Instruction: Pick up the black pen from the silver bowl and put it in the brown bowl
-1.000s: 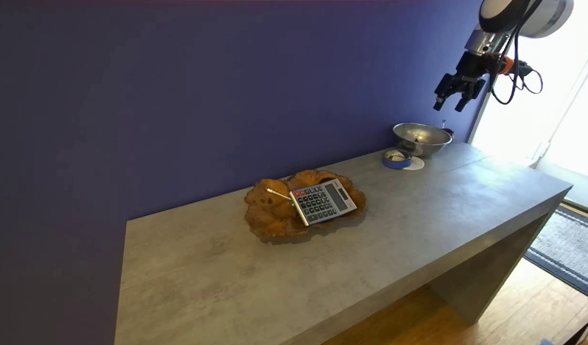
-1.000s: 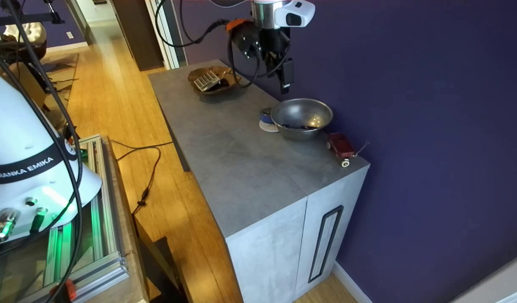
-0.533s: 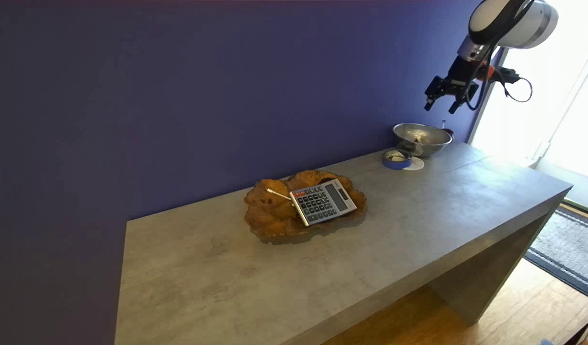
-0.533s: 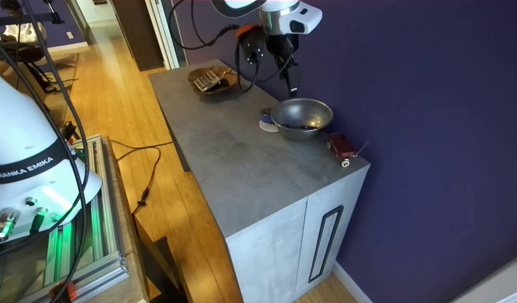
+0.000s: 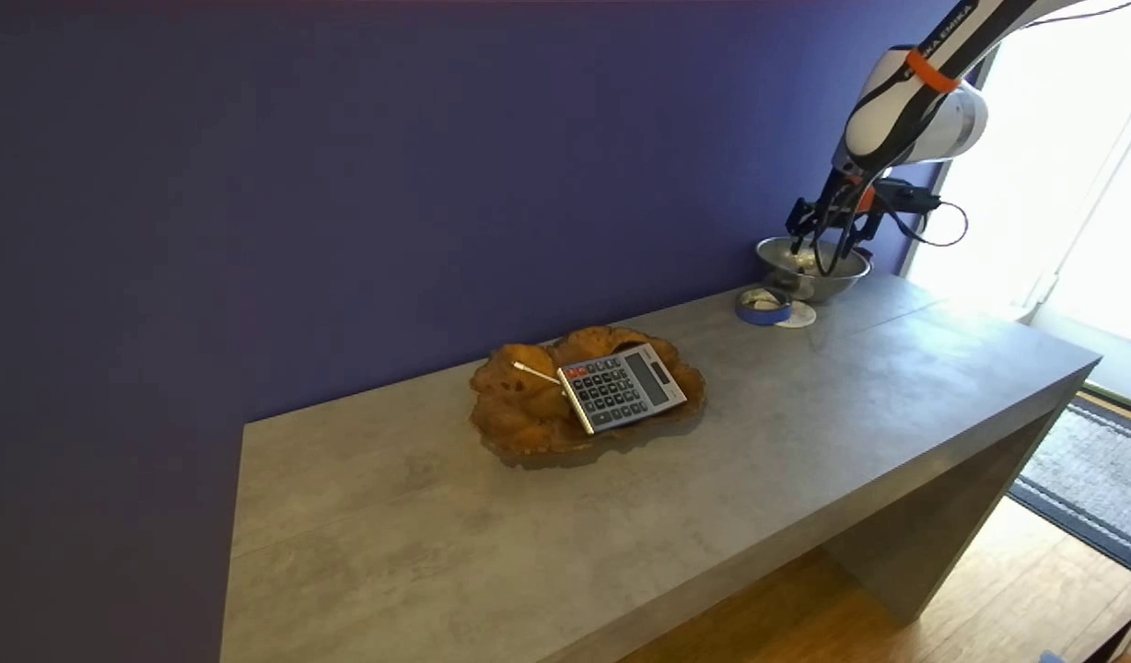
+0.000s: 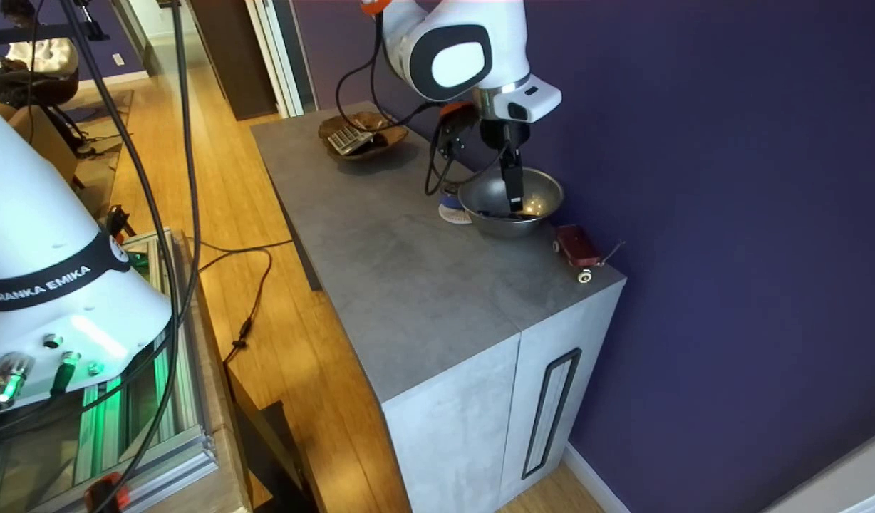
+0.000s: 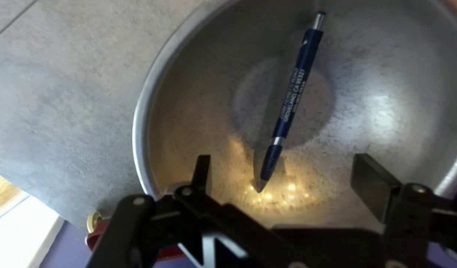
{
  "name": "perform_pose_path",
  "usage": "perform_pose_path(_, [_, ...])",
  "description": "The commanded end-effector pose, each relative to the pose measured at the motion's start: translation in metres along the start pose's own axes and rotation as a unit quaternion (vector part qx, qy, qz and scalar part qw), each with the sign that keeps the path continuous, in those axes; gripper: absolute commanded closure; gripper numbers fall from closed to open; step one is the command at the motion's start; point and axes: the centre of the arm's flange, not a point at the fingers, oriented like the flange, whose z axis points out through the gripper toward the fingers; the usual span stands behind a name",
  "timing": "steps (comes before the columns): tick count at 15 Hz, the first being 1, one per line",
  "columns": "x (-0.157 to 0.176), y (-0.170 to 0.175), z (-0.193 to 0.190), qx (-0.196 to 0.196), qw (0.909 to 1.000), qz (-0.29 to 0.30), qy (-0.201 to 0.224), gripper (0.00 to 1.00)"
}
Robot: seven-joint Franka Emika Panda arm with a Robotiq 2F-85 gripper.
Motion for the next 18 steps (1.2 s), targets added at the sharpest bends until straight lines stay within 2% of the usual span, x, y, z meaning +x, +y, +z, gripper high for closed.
perform_pose_path(1, [0.012,-0.024,0.029,-0.021,0.9995,0.019,-0.012,0.24])
perform_pose_path(2, [0.012,-0.027,0.036,-0.023,0.9994,0.022,-0.016,0.29])
perform_pose_path(3, [0.013,-0.029,0.041,-0.027,0.9992,0.024,-0.02,0.3])
perform_pose_path(6, [0.017,-0.031,0.055,-0.034,0.9984,0.034,-0.032,0.61])
perform_pose_path(11, [0.024,-0.03,0.048,-0.039,0.998,0.04,-0.03,0.95])
perform_pose_path(13, [0.024,-0.027,0.035,-0.039,0.9982,0.036,-0.029,1.0])
perform_pose_path(14, [0.022,-0.024,0.024,-0.037,0.9984,0.029,-0.032,0.98])
perform_pose_path(18, [0.006,-0.001,-0.048,-0.01,0.9984,-0.045,-0.032,0.97])
